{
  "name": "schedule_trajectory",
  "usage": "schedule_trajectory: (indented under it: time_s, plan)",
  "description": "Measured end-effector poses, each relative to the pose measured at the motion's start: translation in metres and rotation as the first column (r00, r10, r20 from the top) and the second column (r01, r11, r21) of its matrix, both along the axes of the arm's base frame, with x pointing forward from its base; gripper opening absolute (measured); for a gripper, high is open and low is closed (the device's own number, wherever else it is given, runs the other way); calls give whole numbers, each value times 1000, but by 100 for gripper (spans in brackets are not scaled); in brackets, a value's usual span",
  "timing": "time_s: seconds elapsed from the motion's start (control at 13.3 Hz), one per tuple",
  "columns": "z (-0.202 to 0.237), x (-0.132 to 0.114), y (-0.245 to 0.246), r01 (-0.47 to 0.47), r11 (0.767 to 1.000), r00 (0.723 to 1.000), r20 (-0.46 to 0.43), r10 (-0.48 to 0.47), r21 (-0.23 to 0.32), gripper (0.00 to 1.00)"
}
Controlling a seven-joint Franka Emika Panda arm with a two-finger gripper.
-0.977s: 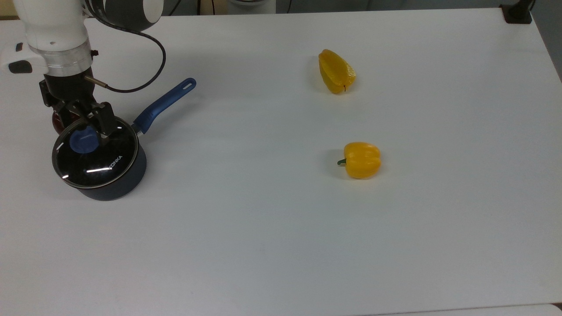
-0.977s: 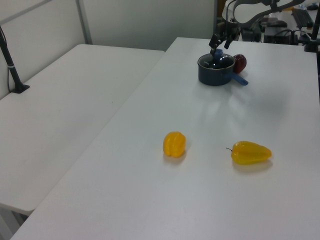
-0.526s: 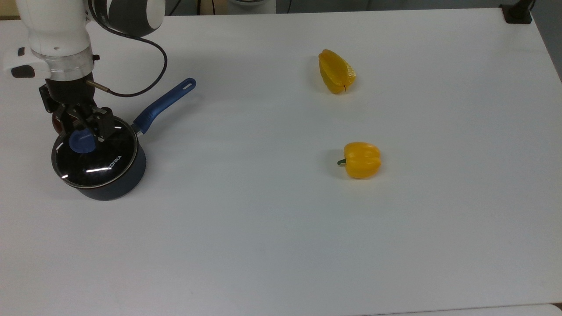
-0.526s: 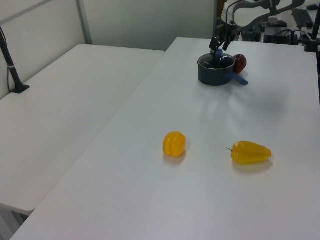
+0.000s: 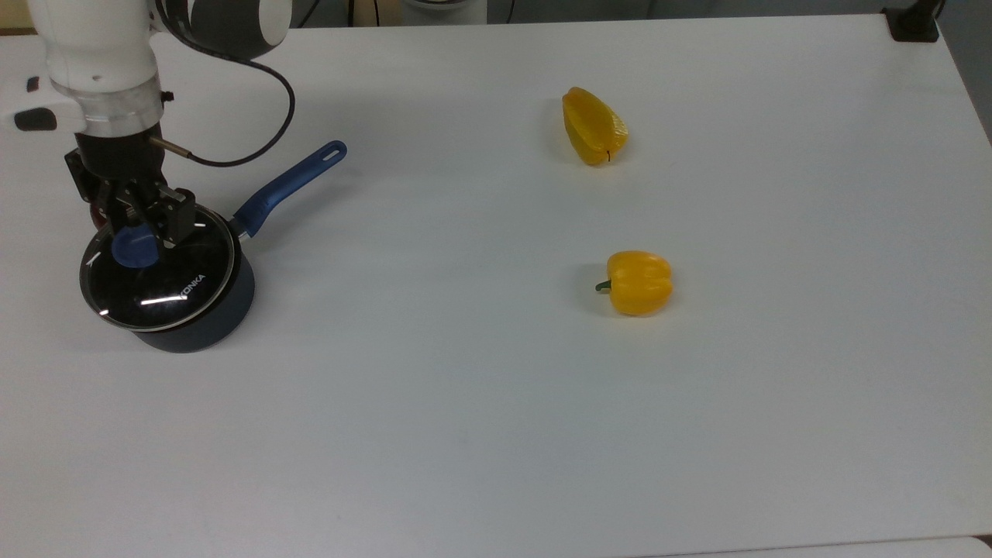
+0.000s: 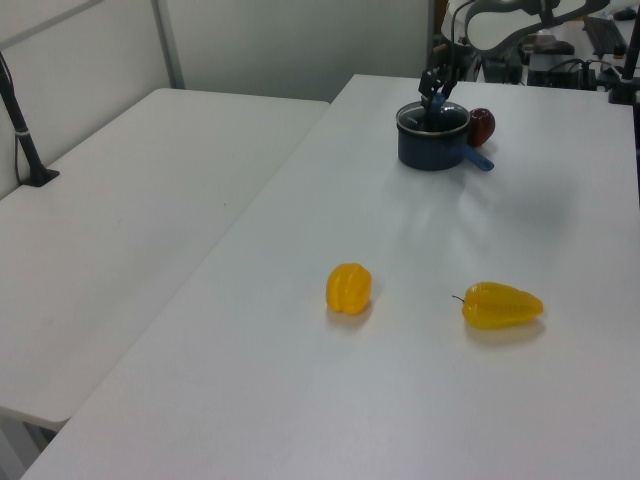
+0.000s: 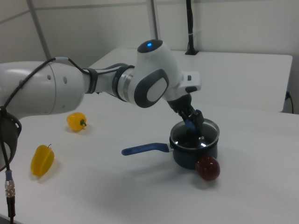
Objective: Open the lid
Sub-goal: 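Lift the glass lid off the saucepan and carry it toward the peppers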
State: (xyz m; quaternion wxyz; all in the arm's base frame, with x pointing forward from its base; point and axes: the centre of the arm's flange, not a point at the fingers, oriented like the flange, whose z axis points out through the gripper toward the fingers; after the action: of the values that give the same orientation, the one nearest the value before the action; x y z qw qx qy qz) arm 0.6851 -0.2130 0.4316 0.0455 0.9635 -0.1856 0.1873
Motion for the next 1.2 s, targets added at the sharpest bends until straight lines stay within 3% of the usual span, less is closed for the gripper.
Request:
schedule_trajectory:
  time_s: [0.15, 0.3, 0.53, 0.68, 0.98, 1.2]
  plan:
    - [22, 2, 23, -31, 1000, 999, 17, 31, -3, 65]
    - [33, 8, 85, -52, 998, 999, -5, 52, 27, 65]
    - [17, 12, 187, -90, 993, 995, -33, 92, 70, 65]
    - [2, 7, 229, -98, 991, 993, -59, 103, 89, 65]
    - [-37, -1, 282, -144, 984, 980, -122, 156, 100, 65]
    - [-68, 7, 296, -177, 980, 978, -96, 186, 93, 65]
